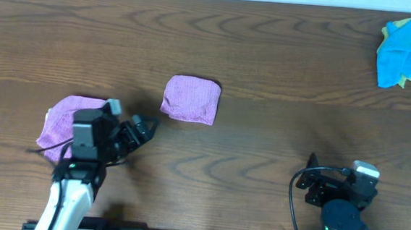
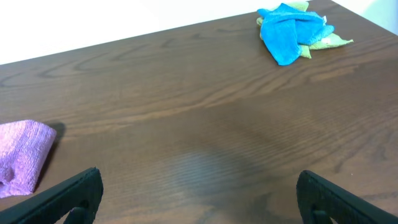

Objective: Fold the cloth
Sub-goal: 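Retract the right arm to rest and move the left gripper toward the square, then grasp the purple square's edge with the left gripper and lift it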

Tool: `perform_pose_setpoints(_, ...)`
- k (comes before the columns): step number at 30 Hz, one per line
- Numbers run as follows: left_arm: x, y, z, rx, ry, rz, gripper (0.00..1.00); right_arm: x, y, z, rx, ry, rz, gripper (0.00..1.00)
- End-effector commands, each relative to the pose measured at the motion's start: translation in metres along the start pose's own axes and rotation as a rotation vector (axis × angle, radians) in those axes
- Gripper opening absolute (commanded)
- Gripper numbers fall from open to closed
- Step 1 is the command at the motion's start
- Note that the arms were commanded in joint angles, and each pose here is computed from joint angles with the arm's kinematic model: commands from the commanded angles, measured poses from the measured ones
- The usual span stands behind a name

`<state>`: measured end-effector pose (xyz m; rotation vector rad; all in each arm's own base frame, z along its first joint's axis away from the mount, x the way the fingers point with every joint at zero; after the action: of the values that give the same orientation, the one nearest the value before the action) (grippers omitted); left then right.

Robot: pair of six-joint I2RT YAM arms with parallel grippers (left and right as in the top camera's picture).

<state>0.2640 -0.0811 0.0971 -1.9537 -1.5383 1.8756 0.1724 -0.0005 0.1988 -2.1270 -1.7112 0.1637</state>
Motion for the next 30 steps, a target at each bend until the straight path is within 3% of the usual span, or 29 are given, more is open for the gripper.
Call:
perform_pose_setpoints(1, 0.004, 0.020, 0.001, 0.002, -0.037, -0.043, 0.87, -0.004, 0.000, -0.001, -0.011, 0.018, 0.020, 0.99)
perform_pose_setpoints(15, 0.010, 0.062, -0.009, -0.022, -0.130, -0.020, 0.87, -0.004, 0.000, -0.001, -0.011, 0.018, 0.020, 0.99)
perform_pose_setpoints(30, -0.006, 0.085, -0.011, -0.081, -0.123, -0.059, 0.88, -0.004, 0.000, -0.001, -0.011, 0.018, 0.020, 0.99)
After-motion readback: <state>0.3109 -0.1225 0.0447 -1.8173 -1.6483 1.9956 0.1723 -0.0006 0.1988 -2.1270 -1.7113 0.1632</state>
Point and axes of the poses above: each gripper's point midway between its finger pads, its own y axis out along the fingers, its own x axis along the line the jaws close on, z = x × y, the point moved 2 cm from there along -y, back along the fingers, and after that the axes turned 1 degree about y, right-handed, at the moved point
